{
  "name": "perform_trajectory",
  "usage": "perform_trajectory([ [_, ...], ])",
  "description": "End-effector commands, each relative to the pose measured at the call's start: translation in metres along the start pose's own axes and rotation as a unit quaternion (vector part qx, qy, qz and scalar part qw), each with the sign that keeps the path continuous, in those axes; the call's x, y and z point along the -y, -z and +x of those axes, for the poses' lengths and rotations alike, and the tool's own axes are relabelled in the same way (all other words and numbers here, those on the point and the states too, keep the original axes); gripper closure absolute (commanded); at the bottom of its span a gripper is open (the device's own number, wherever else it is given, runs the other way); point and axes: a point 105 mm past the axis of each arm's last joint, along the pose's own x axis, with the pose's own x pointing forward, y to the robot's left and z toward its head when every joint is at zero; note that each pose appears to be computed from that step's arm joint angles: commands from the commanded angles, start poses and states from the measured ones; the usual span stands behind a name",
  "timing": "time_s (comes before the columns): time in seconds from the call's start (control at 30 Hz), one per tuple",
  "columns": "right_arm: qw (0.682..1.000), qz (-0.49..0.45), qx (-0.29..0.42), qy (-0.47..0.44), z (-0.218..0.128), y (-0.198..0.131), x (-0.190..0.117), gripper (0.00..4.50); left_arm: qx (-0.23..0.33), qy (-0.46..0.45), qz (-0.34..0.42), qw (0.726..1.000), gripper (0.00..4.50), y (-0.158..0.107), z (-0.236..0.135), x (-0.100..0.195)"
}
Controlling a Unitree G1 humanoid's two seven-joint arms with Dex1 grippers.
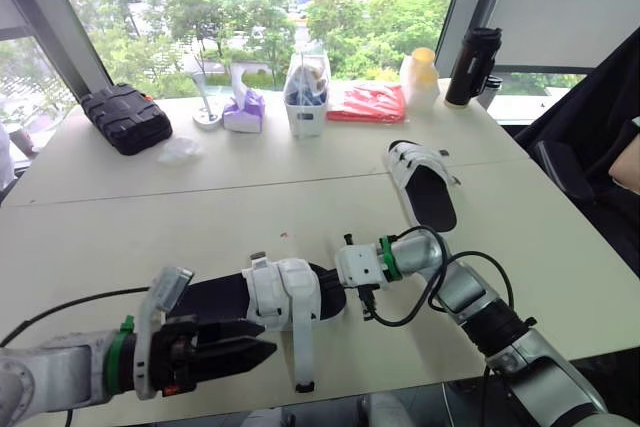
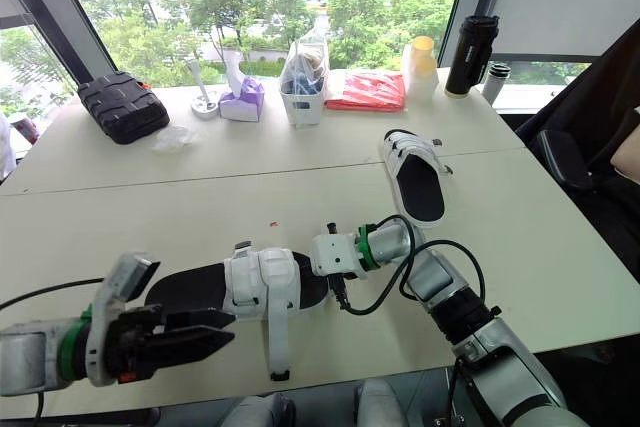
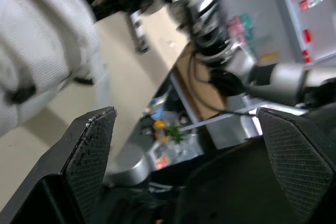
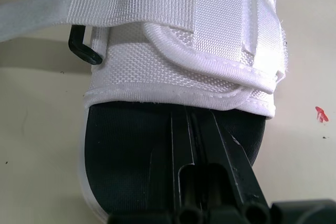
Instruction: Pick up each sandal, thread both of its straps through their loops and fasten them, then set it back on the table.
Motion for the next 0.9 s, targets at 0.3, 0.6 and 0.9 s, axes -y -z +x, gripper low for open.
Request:
perform_trajectory([
  [0.3,0.997,0.032,-0.025,-0.059,0.013,0.013,-0.029,4.5,-0.007,-0.04,0.053,0.998,0.07,0.023,0.019,-0.037],
  [0.6,0.998,0.035,-0.023,-0.055,0.013,0.009,-0.03,4.5,-0.019,-0.017,0.061,0.998,0.07,0.037,0.04,-0.045],
  [0.9,0.997,0.038,-0.029,-0.057,0.009,0.01,-0.035,4.5,-0.016,-0.007,0.07,0.997,0.07,0.039,0.054,-0.05],
])
